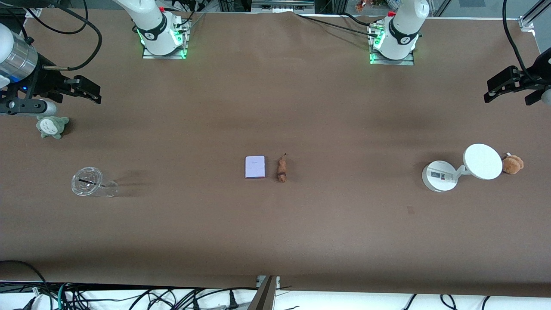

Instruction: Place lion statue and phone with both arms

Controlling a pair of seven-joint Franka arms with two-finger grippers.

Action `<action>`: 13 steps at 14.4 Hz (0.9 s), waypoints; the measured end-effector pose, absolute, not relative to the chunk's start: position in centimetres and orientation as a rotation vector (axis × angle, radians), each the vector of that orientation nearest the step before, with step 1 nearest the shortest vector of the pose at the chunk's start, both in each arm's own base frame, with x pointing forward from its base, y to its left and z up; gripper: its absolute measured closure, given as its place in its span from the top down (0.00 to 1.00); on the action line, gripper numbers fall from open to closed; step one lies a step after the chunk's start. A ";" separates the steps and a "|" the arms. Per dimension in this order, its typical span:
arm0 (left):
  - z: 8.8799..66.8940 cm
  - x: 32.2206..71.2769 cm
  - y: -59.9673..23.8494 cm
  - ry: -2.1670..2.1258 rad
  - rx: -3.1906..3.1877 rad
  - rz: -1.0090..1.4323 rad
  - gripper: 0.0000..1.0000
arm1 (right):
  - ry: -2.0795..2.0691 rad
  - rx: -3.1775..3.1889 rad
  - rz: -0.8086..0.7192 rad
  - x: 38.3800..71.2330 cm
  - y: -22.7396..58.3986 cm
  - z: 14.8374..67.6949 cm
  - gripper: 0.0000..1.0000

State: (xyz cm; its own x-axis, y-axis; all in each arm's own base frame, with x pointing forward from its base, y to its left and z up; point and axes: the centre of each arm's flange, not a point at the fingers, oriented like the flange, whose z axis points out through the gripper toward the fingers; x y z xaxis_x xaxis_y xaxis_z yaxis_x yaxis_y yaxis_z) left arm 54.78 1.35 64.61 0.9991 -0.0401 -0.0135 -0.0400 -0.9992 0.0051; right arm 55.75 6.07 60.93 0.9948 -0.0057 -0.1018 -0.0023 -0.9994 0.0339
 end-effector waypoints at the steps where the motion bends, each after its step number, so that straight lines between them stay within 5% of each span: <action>1: 64.6 54.8 1.2 -0.066 3.136 -0.021 1.00 | -0.006 3.104 -0.158 55.8 6.1 60.9 1.00; 7: 60.7 56.7 -3.5 -0.200 3.121 -0.138 1.00 | -0.005 3.103 -0.161 56.0 6.1 60.6 1.00; 13: 50.6 60.6 -1.0 -0.136 3.086 -0.403 1.00 | -0.004 3.102 -0.164 56.1 6.2 60.3 1.00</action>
State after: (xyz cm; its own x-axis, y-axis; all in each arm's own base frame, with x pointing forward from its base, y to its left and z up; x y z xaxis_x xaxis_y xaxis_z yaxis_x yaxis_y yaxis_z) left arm 60.60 -0.97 50.61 0.9628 -0.0897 -0.2550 -0.0829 -0.9959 0.0372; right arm 56.15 6.21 60.34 0.9944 -0.0043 -0.1057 -0.0006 -0.9994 0.0352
